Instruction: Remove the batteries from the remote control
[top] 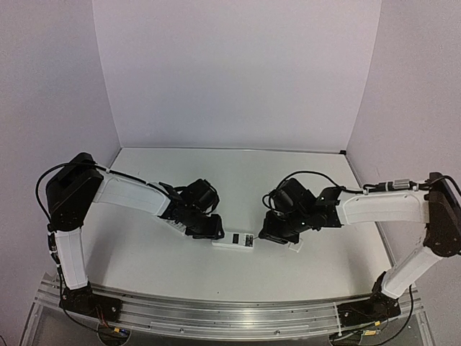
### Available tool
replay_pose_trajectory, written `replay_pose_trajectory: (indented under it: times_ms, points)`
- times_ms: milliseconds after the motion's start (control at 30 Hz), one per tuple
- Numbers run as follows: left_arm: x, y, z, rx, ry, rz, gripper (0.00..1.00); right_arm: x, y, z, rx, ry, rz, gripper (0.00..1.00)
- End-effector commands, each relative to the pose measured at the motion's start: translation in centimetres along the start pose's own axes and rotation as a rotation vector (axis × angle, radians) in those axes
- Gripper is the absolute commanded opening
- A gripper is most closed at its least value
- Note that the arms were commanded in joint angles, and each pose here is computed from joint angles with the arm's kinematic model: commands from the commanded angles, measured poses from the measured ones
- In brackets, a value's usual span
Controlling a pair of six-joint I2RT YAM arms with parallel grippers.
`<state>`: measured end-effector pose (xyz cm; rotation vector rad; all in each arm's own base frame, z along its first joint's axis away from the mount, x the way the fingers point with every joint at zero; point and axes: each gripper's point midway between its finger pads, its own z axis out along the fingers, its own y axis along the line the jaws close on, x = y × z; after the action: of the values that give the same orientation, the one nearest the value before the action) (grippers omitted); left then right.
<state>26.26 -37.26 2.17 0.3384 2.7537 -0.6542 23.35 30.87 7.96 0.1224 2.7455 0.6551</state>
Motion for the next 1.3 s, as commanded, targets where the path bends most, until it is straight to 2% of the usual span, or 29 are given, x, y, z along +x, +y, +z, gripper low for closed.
replay_pose_trajectory:
  times_ms: [0,367,600,767,933,1267]
  points:
    - [3.8,3.2,2.4,-0.100,0.112,-0.026,0.38,2.3,-1.3,2.2,-0.079,0.092,0.081,0.00]
    - [4.7,4.4,2.8,-0.145,0.140,-0.042,0.37,2.6,-2.2,2.6,-0.236,0.071,0.148,0.00]
    - [4.9,4.6,2.8,-0.154,0.147,-0.045,0.37,2.5,-3.3,3.8,-0.330,0.000,0.228,0.00]
    - [4.9,4.7,2.7,-0.158,0.145,-0.044,0.37,2.1,-3.6,4.3,-0.333,-0.028,0.263,0.00]
    - [5.1,4.8,2.6,-0.157,0.144,-0.038,0.36,0.4,-3.1,3.5,-0.353,-0.117,0.245,0.00]
    - [5.0,4.8,3.1,-0.158,0.152,-0.020,0.35,-1.7,3.5,-0.4,-0.619,-0.127,0.186,0.00]
